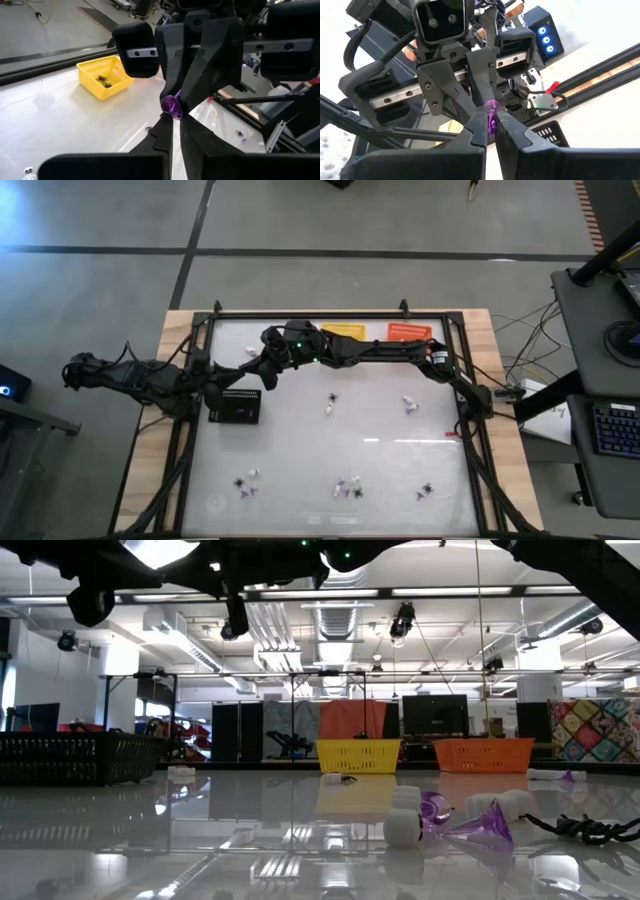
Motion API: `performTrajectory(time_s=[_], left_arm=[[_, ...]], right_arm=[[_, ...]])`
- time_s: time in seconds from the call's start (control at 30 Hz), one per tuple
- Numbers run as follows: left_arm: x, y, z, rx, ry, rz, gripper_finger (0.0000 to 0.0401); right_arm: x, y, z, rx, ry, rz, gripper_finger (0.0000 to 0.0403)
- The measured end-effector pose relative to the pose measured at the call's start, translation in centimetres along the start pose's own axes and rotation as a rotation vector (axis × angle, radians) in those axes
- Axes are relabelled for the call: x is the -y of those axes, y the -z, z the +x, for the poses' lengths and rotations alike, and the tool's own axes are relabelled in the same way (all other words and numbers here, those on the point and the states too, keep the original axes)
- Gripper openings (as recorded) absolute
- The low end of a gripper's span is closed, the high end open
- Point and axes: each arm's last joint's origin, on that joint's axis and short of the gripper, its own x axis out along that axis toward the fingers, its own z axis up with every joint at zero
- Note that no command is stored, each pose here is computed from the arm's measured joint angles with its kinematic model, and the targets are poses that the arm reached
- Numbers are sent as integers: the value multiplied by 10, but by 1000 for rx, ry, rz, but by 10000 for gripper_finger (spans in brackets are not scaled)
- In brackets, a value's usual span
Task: Sort Halloween decoration
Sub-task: Put the purple witch hat toy into the black bin
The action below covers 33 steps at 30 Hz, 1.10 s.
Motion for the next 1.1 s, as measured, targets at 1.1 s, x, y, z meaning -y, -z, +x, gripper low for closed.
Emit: performTrajectory(time_s=[1.1], left_arm=[[-10,7,-7,-87,-54,-27,1]], right_arm=[[9,35,17,-137,38,106,28]])
